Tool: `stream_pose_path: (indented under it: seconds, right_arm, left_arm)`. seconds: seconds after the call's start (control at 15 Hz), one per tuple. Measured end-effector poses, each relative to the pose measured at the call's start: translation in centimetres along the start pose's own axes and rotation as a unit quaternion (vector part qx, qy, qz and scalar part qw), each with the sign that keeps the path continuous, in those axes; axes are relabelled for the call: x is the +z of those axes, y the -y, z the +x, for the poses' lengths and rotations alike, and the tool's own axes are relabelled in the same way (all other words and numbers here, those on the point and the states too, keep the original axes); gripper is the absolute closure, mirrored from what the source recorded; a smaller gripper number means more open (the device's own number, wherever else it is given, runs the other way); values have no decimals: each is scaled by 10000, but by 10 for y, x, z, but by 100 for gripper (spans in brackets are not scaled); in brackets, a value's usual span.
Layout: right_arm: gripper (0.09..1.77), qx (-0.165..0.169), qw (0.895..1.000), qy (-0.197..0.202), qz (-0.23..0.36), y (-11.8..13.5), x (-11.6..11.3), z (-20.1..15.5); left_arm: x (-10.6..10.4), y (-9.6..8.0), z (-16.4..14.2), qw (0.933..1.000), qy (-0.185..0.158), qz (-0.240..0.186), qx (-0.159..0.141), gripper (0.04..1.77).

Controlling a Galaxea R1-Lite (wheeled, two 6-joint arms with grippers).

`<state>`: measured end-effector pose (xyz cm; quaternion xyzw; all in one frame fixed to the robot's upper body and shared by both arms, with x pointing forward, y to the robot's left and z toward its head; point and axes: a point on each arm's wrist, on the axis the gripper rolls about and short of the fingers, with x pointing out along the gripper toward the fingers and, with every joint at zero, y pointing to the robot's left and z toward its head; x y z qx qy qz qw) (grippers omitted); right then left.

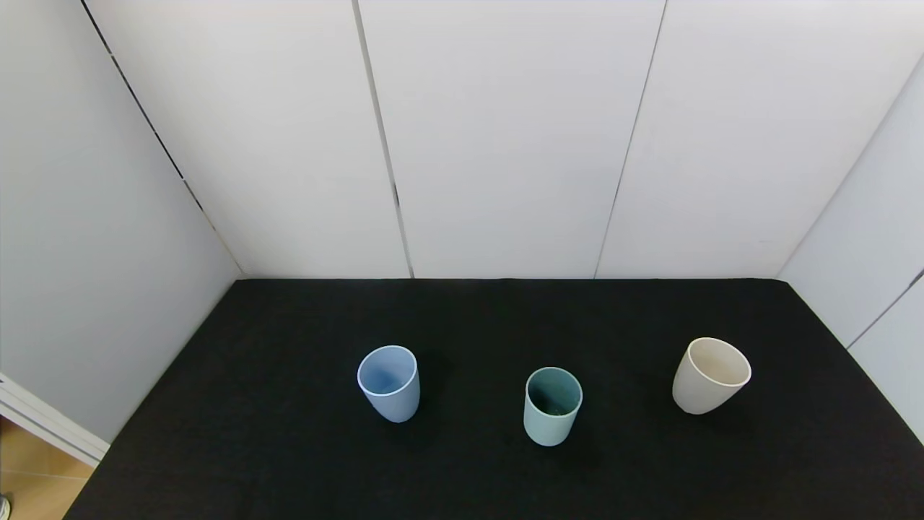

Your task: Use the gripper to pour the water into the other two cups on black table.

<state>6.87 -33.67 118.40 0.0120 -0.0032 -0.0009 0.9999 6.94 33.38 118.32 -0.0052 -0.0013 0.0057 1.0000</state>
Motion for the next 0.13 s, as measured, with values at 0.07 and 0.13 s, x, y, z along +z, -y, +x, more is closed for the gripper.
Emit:
stream_pose_path:
  seconds: [0.07, 0.13]
  right_arm:
    - [16, 4, 10000, -4, 0, 0, 0, 0]
    - [16, 2, 10000, -6, 2, 0, 0, 0]
  left_arm:
    - [0, 0, 0, 10000, 0, 0, 0, 9]
    - [0, 0, 0, 10000, 0, 0, 2, 9]
